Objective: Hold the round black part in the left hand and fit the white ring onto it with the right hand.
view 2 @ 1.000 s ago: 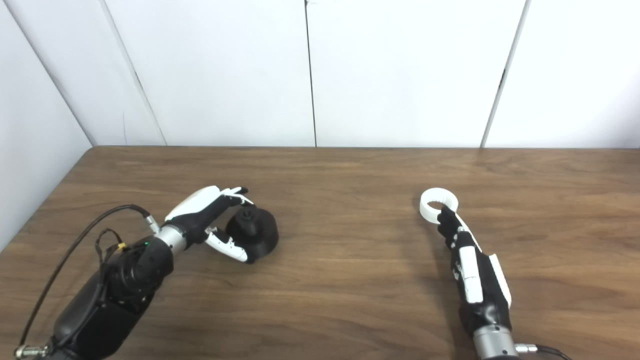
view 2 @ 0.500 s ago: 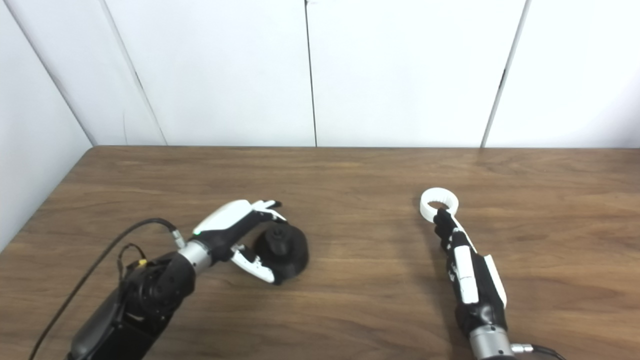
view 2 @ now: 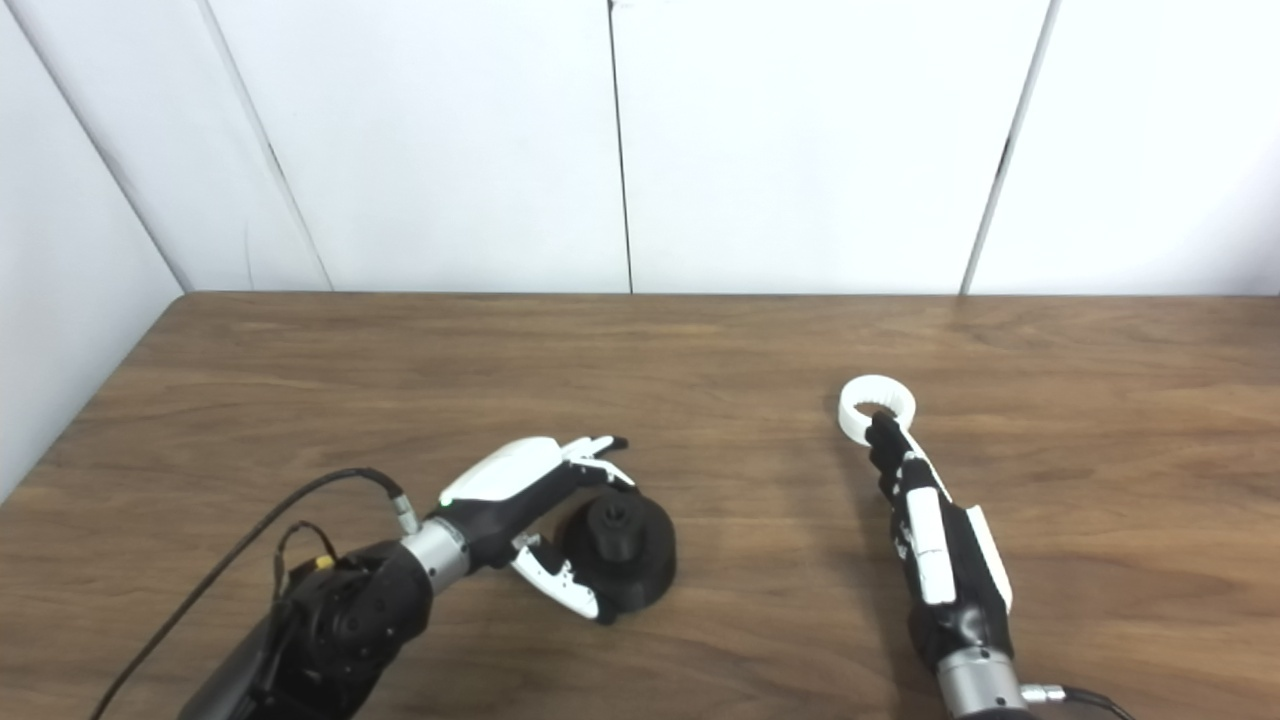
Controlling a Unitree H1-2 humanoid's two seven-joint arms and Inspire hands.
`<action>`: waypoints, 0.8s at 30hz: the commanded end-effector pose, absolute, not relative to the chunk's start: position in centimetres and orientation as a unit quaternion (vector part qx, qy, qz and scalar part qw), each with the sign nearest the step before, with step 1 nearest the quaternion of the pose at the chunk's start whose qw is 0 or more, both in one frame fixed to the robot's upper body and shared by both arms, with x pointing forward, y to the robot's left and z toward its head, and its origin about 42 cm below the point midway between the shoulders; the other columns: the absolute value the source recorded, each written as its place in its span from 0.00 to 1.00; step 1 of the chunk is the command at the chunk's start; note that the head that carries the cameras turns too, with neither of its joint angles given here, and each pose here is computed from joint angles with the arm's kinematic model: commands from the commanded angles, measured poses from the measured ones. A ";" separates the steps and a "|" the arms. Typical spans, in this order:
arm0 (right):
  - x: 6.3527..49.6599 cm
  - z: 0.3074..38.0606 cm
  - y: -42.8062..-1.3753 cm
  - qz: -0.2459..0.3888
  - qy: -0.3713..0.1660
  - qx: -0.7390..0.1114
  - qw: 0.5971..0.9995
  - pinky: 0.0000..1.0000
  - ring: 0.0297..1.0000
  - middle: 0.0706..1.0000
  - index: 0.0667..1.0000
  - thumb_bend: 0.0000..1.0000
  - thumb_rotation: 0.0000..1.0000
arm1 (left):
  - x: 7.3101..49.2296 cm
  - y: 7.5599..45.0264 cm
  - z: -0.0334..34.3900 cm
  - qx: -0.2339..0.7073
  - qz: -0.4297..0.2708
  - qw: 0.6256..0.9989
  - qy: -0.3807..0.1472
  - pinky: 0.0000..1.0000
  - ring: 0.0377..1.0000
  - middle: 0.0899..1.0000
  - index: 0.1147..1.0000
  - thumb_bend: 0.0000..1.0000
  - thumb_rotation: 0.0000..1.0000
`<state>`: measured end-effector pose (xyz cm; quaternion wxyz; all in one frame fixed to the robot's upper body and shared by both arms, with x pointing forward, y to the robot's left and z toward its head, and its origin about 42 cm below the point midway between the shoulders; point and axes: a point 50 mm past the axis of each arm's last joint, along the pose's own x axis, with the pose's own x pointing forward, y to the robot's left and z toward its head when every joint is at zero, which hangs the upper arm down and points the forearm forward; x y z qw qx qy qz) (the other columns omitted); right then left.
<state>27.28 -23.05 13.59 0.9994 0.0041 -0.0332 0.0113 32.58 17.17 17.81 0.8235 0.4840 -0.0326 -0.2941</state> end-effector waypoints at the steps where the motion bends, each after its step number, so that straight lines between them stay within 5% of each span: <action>1: 27.2 14.8 -22.6 0.013 -0.059 0.006 0.998 1.00 0.96 0.93 0.92 0.66 1.00 | 32.3 16.8 18.3 0.492 -0.295 0.817 -0.050 0.94 1.00 1.00 0.66 0.87 0.21; 18: 27.5 15.6 -23.1 0.004 -0.071 0.001 0.997 1.00 0.94 0.91 0.91 0.69 1.00 | 31.8 15.7 17.7 0.490 -0.312 0.812 -0.054 0.94 1.00 1.00 0.66 0.88 0.21; 21: 28.1 17.2 -23.8 0.002 -0.104 -0.017 0.994 0.84 0.89 0.90 0.90 0.61 0.98 | 31.9 15.7 17.6 0.491 -0.313 0.811 -0.056 0.96 1.00 1.00 0.66 0.88 0.21; 24: 28.8 19.1 -24.7 -0.019 -0.130 -0.108 0.986 0.75 0.87 0.90 0.89 0.52 0.83 | 32.0 15.7 17.5 0.492 -0.313 0.811 -0.056 0.95 1.00 1.00 0.65 0.88 0.21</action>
